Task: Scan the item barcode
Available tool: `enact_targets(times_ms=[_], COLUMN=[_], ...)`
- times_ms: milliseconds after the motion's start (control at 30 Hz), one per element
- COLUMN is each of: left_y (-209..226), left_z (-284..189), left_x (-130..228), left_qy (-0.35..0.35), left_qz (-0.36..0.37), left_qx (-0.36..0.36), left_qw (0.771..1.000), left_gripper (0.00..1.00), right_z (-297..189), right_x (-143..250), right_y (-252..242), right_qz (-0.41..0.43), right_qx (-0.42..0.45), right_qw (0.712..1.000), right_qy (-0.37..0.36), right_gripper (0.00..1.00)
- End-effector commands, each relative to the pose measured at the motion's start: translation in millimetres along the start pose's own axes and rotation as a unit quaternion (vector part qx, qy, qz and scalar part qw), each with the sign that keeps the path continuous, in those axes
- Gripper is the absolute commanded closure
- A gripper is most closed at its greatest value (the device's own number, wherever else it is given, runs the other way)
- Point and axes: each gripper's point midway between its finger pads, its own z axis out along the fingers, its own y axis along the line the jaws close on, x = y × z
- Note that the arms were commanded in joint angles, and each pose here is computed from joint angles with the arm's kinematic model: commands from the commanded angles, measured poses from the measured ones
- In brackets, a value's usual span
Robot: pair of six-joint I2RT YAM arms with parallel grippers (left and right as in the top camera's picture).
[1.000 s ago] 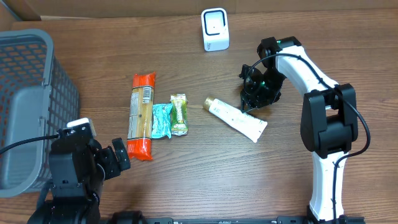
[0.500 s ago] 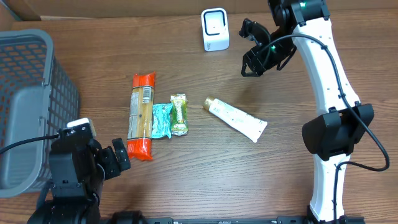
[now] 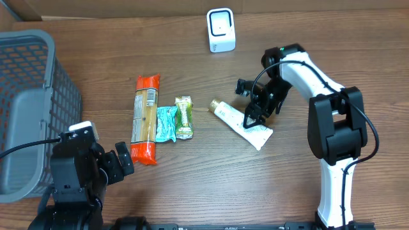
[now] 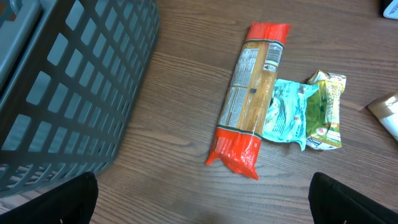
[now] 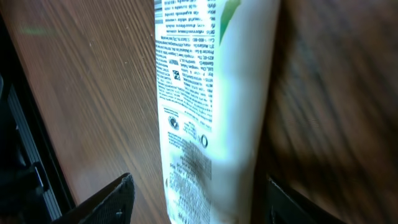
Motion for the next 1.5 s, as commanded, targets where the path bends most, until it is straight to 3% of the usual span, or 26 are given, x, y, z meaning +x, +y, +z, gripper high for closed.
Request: enact_targets(times_ms=[0,200,233,267,300,333,600,733,1033,1233,1467], left_y=[3.7,3.8,3.7,3.7,3.7,3.8,3.7,3.7,3.7,3.7,3.7], left_z=[0.2,0.2,0.2,0.2,0.2,0.2,0.2,0.2,0.2,0.2,0.2], left_x=[-0.2,-0.3,-0.2,-0.2,-0.2,-0.3,-0.2,-0.2,-0.2,-0.2,-0.2], left_qy=[-0.003,-0.003,-0.003,-0.003,-0.003,-0.003,-0.003,-0.003,-0.003,-0.003,-0.003], left_qz=[-0.007,-0.007,-0.007,-0.007,-0.007,-0.007,-0.007,-0.007,-0.007,-0.007,-0.007], left_qx=[-0.009,-0.010,-0.009,-0.009,-0.009,-0.010,-0.009,-0.009,-0.009,-0.009,-0.009], left_qw=[1.000,1.000,1.000,1.000,1.000,1.000,1.000,1.000,1.000,1.000,1.000], left_gripper=[0.00,0.00,0.00,0.00,0.00,0.00,0.00,0.01,0.00,0.00,0.00], right_z=[15.2,34.0,36.6,38.1,38.8,39.1,25.7,1.3,-28.0,-25.9,-14.8], right_x=[-11.9,-15.4,-17.2,-18.7,-19.9,-21.7,-39.5,-61.8,-47.1,-55.9,-59.2], right_y=[16.1,31.8,30.9,27.1,22.9,14.8,0.4,-29.0,-63.8,-55.5,-65.5], right_qz=[-0.027,-0.043,-0.033,-0.015,0.005,0.046,0.207,0.332,0.372,0.363,0.458], right_qx=[-0.034,-0.041,-0.033,-0.021,-0.009,0.011,0.032,0.044,0.048,0.020,0.001], right_qw=[0.999,0.998,0.999,1.000,1.000,0.999,0.977,0.935,0.913,0.916,0.869], right_qy=[-0.029,-0.006,-0.002,0.000,0.002,0.002,-0.038,-0.116,-0.158,-0.168,-0.189], right_gripper=[0.33,0.35,0.43,0.59,0.84,0.96,0.96,0.96,0.96,0.61,0.60])
